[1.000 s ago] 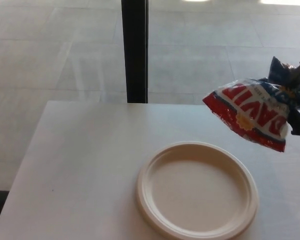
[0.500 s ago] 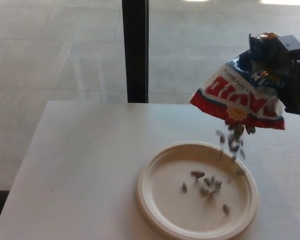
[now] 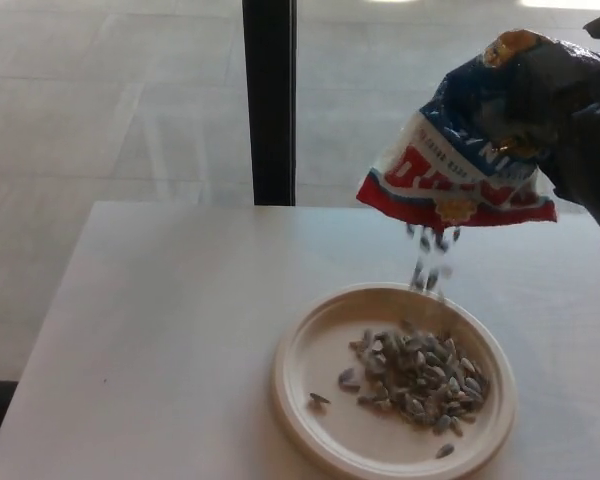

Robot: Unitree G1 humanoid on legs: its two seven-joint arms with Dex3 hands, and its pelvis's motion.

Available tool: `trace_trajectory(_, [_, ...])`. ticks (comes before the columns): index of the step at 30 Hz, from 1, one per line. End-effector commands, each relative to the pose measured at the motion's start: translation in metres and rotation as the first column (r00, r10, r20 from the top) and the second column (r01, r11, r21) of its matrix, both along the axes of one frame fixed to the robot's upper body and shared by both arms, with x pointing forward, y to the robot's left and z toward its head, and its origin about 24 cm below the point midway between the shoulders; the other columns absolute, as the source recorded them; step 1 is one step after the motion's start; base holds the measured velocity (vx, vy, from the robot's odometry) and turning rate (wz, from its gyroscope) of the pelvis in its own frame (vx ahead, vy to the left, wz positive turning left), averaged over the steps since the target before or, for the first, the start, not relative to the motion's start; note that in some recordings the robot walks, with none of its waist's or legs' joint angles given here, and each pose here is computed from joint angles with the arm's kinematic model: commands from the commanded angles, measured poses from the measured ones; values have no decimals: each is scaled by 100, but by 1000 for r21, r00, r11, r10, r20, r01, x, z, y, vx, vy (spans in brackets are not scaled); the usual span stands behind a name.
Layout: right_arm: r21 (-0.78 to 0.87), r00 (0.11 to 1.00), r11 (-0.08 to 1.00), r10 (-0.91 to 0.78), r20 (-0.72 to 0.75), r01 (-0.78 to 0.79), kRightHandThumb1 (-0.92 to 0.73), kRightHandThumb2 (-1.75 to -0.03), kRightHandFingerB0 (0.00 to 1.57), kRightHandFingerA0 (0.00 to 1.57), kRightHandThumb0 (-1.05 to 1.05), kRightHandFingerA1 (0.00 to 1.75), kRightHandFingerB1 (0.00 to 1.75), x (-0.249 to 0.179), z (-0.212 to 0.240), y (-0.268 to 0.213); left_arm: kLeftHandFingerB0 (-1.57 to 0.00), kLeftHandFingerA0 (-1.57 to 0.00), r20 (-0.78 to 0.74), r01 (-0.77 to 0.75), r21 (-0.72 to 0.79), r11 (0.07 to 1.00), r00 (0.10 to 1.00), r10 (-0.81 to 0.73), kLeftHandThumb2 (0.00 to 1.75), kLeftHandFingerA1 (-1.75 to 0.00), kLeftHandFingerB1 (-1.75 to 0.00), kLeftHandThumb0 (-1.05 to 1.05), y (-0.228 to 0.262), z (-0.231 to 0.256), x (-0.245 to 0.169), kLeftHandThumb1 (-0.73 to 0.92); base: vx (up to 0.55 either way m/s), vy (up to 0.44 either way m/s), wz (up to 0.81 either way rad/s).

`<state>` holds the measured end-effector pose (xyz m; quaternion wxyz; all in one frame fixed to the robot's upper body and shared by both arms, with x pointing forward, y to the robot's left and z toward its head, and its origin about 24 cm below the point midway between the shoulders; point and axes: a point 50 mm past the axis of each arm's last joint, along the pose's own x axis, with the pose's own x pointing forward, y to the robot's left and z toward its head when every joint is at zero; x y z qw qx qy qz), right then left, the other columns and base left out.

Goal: The robot uses its right hand to pick up a bag of sunflower seeds kept in the middle of the desk and tilts it over a plate kept next to it to pour out a few seeds and then puts the bag of seeds back on the desk

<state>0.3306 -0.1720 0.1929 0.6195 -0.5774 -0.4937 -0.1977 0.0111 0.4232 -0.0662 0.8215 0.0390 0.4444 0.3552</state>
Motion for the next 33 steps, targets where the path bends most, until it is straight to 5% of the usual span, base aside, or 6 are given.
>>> trace_trajectory(1, [70,981,994,-67,-182,81,-50,-88,63,90,-26,175,173,-8,-37,5,-56,-52,3,30,11,999,1000,-30,60,-62,-46,-77,6,7,-1,66,0,0,0])
trace_trajectory(8, [145,766,950,-128,-631,278,-53,-94,82,122,-40,139,111,-29,-122,13,-54,-51,-29,43,-2,999,999,-43,61,-58,-43,-76,2,3,-6,68,0,0,0])
trace_trajectory(9, [140,733,941,-141,-666,309,-61,-80,75,91,-22,175,144,-31,-133,13,-55,-52,-34,43,-4,999,999,-43,61,-58,-44,-76,1,2,-6,68,0,0,0])
trace_trajectory(18, [113,542,872,-190,-818,476,-59,-77,83,94,-23,175,103,-37,-175,-3,-56,-53,-4,-14,-34,999,1000,14,60,-59,-46,-71,-3,-3,-6,66,0,0,0])
trace_trajectory(22, [126,532,862,-182,-827,491,-60,-81,70,93,-25,175,154,-37,-173,-8,-60,-58,-9,-12,-22,1000,1000,12,60,-59,-46,-71,-2,-2,-9,66,0,0,0])
trace_trajectory(33, [172,491,822,-145,-859,543,-57,-85,80,94,-23,175,142,-39,-170,-13,-60,-58,-45,-24,-32,999,999,23,60,-60,-46,-71,-7,-7,-16,66,0,0,0])
